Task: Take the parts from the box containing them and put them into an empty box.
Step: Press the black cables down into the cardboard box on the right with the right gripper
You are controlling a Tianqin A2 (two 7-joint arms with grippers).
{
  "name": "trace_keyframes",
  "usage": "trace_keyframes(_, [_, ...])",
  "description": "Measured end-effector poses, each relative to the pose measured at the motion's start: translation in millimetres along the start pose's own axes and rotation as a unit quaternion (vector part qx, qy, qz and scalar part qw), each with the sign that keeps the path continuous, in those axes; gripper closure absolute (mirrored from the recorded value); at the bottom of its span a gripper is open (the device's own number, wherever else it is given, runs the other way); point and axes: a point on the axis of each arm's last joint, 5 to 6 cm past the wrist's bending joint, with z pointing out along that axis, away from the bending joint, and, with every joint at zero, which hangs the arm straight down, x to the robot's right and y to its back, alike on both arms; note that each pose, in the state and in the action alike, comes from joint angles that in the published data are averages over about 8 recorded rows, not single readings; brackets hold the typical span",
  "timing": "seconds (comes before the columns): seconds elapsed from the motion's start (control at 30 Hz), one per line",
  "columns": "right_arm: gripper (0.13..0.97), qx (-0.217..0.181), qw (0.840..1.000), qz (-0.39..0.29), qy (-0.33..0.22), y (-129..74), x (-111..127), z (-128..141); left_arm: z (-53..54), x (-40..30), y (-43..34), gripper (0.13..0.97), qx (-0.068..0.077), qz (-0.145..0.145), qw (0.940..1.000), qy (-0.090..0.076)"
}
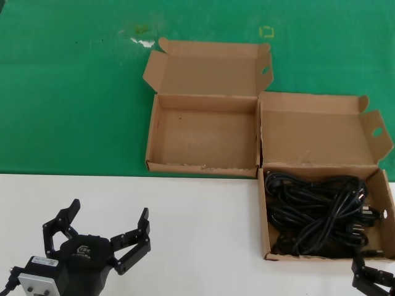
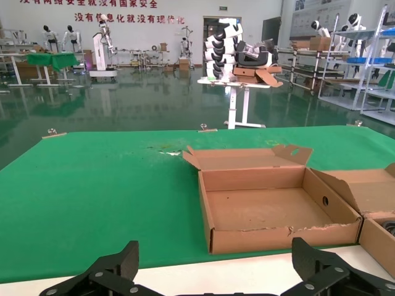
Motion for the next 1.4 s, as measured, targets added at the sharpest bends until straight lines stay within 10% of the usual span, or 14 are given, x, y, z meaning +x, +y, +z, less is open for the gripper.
trace_keyframes(0.4, [0.130,0.009,1.000,-0.028,-0.011,-8,3,-7,0.0,0.0,0.0,0.336,0.000,0.000,1.0000,0.000])
trace_keyframes(0.7, [0.130,0.021,0.982,-0.177,-0.063,-18,11,-10,0.0,0.0,0.0,0.532,0.000,0.000,1.0000,0.000])
trace_keyframes(1.4, [0.130,0.114,0.784,-0.574,-0.206,-85,40,9,0.0,0.0,0.0,0.862,0.000,0.000,1.0000,0.000])
